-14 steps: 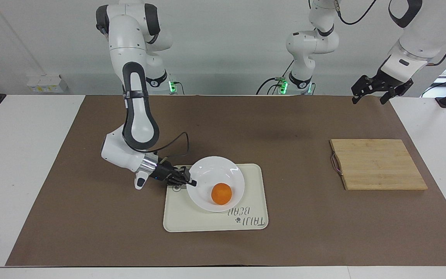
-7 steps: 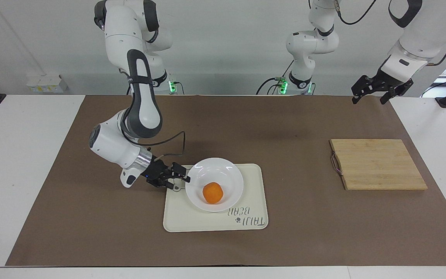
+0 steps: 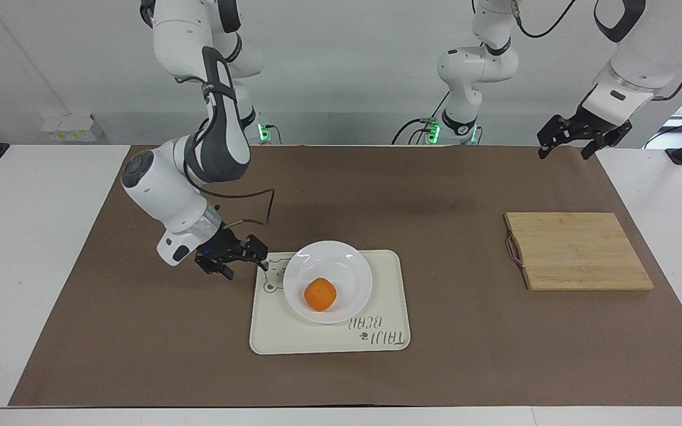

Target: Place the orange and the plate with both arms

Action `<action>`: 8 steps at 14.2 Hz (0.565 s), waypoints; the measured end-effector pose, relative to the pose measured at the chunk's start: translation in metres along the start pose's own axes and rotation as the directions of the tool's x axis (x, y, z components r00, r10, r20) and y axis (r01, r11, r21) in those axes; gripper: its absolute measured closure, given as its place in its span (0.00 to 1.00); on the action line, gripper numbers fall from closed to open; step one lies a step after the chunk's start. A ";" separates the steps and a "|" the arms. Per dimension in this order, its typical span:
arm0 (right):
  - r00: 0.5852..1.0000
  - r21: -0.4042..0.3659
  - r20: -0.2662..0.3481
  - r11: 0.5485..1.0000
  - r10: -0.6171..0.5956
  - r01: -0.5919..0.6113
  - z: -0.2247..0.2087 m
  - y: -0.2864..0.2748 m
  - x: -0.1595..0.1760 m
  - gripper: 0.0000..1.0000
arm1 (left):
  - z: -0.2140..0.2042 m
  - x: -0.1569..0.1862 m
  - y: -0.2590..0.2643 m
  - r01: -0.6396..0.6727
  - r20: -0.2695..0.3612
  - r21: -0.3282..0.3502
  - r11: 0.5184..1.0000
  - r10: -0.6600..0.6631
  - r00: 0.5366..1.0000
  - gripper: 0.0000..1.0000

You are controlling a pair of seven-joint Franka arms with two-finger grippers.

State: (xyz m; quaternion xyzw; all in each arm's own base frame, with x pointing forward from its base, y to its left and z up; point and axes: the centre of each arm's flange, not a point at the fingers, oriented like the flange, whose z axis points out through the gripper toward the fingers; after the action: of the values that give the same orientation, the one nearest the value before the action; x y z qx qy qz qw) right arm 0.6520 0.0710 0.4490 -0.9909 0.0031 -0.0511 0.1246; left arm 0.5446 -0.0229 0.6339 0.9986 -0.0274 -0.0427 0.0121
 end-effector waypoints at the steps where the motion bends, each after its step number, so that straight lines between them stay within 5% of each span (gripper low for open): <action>1: 1.000 -0.035 0.026 0.999 0.016 -0.015 -0.010 0.003 -0.006 0.00 | 0.000 0.000 0.000 0.000 0.000 0.000 1.000 0.000 1.000 0.00; 8: 0.986 -0.183 0.142 0.981 0.086 -0.059 -0.099 0.050 -0.056 0.00 | 0.000 0.000 0.000 0.000 -0.003 0.000 1.000 0.000 1.000 0.00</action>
State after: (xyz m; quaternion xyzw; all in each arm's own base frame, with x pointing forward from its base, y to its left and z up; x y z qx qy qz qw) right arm 0.5864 -0.0006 0.5269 -0.9983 0.0343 0.0281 0.0370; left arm 0.5449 -0.0229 0.6341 0.9987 -0.0273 -0.0411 0.0120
